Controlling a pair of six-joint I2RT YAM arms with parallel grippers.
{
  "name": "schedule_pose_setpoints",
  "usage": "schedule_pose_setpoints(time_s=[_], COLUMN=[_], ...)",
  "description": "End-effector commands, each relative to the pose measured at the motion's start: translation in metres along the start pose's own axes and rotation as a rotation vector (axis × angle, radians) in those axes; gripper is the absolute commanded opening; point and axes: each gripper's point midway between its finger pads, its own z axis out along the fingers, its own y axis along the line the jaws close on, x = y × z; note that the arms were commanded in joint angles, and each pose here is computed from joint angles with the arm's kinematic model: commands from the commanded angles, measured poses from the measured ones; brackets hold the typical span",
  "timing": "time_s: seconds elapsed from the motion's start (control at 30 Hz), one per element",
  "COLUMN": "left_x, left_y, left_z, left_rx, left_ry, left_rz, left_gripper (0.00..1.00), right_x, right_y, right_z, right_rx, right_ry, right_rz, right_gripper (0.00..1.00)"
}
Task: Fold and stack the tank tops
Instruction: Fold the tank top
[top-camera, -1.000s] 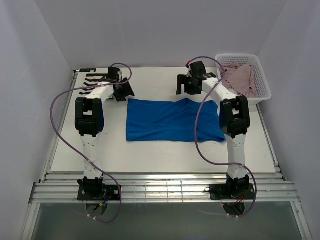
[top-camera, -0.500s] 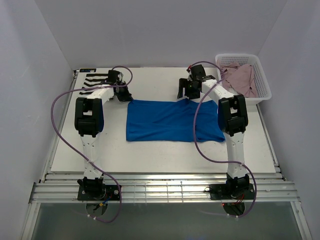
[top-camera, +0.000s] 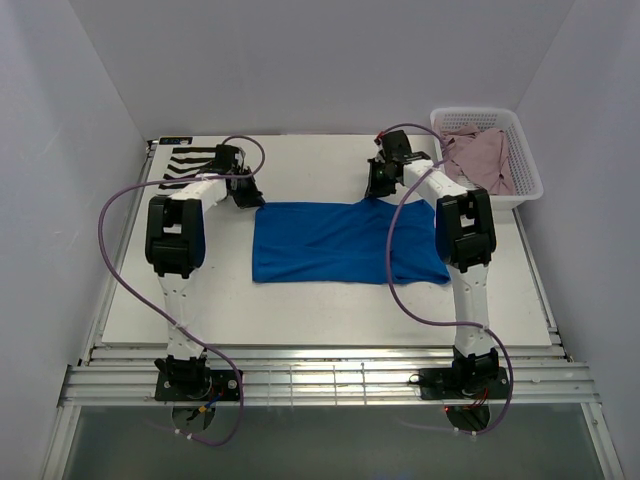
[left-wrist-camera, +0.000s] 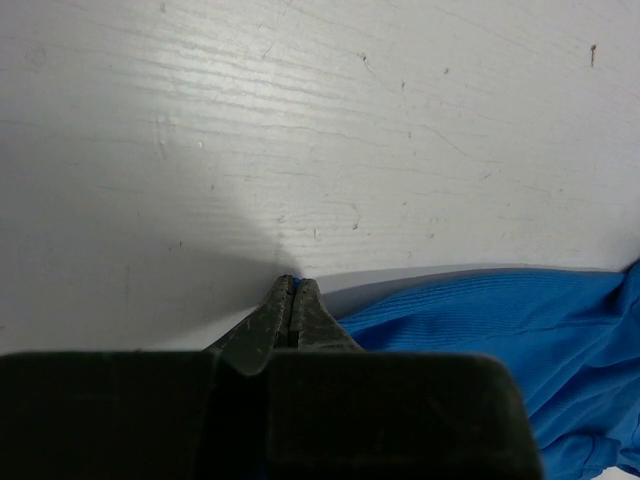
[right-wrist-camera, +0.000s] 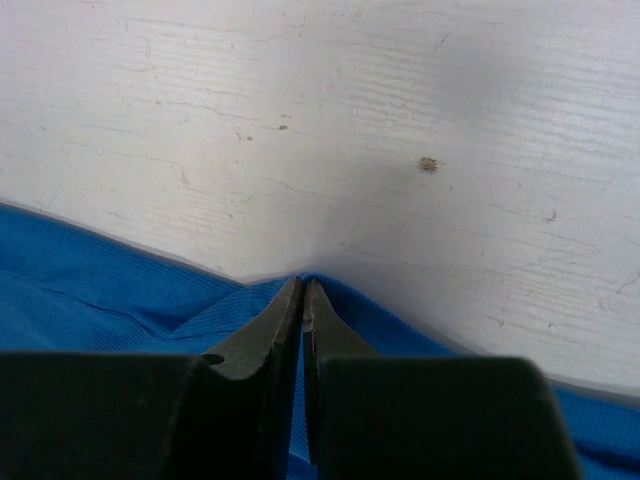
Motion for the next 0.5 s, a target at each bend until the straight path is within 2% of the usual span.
schedule_pose_setpoints(time_s=[0.0, 0.27, 0.3, 0.47], left_x=[-0.02, -0.015, -0.014, -0.004], left_y=[-0.019, -0.031, -0.032, -0.035], left_z=[-0.037, -0.062, -0.066, -0.086], left_rx=[0.025, 0.086, 0.093, 0.129], left_ry=[-0.08, -0.12, -0.129, -0.174], left_rz=[0.035, 0.051, 0.053, 0.08], left_gripper=[0.0, 0.0, 0.0, 0.0], right_x=[-0.022, -0.009, -0.017, 0.021], right_y=[0.007, 0.017, 0.025, 0.023], right_z=[-0.024, -0.066, -0.081, -0.091], right_rx=[-0.011, -0.055, -0.086, -0.121], right_ry=[-0.082, -0.14, -0.191, -0.179], right_rz=[-0.006, -0.061, -0.078, -0.092], right_gripper=[0.08, 0.08, 0.08, 0.08])
